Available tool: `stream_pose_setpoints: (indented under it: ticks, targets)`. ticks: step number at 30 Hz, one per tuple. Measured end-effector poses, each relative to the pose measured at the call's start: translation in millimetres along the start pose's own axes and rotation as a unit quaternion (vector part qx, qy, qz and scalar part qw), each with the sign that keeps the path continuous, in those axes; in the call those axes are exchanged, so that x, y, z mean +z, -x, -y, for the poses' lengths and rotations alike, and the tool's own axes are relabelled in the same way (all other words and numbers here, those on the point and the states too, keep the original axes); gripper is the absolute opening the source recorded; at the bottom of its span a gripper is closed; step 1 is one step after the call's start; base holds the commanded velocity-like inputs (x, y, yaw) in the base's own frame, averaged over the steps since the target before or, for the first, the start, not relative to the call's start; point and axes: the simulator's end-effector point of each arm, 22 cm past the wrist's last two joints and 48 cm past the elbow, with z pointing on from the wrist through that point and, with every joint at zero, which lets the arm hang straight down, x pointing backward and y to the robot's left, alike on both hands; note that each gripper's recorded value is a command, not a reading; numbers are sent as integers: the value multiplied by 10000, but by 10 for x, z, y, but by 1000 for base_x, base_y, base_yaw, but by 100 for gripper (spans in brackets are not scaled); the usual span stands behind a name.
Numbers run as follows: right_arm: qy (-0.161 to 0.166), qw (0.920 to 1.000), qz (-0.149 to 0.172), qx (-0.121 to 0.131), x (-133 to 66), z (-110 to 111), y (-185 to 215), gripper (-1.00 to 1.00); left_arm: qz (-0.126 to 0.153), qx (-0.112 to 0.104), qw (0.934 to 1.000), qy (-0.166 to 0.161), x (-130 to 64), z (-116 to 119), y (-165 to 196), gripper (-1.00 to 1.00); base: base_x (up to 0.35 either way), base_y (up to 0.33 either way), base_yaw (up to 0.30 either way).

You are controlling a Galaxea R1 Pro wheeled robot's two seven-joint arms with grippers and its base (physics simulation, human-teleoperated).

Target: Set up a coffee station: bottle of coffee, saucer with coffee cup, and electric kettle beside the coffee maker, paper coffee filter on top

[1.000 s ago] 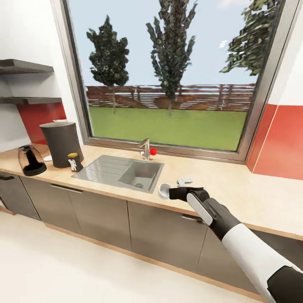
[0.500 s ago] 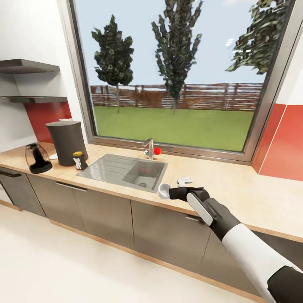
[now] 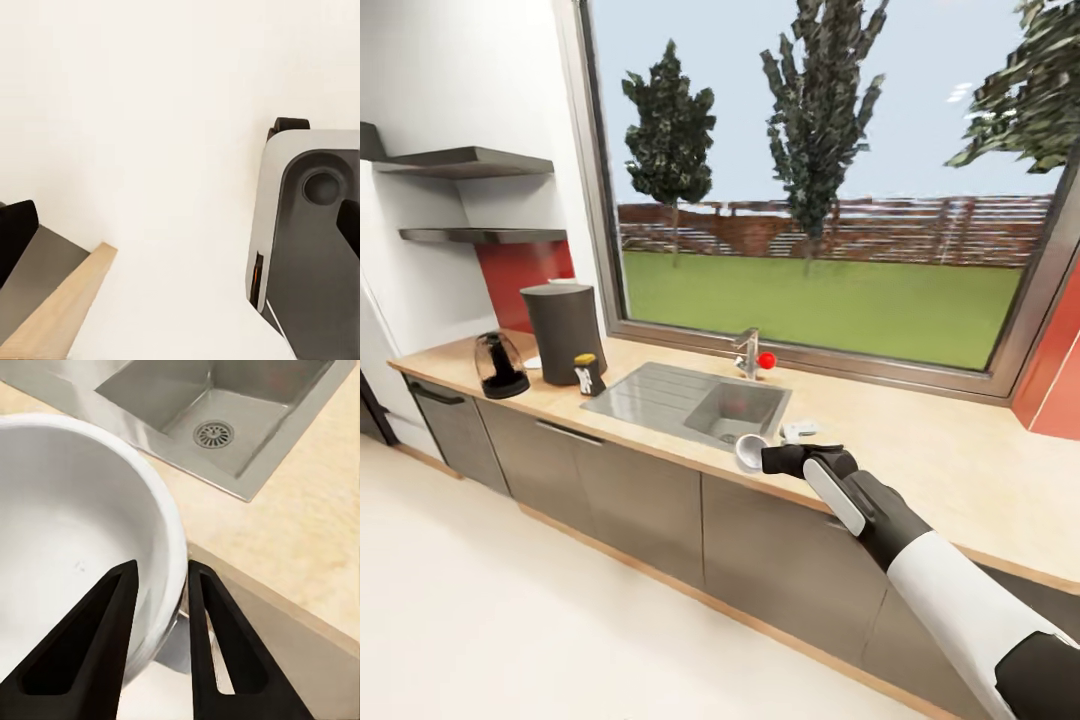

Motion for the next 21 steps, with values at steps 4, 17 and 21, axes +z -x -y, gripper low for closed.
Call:
stream_pose_setpoints:
  ticks: [4,17,21]
  targets:
    - [0,10000,0,0,-1,-1,-1,-100,-9,-1,10000,0,-1,0,-8,100,32,0,277]
    - [1,10000,3,0,-6,-2,1,-100,-4,-2,10000,1,-2,-1,-4,100,246,73,277]
    - [1,10000,3,0,-6,-2,2,-100,-6,-2,10000,1,-2,-1,-8,100,300,150,277]
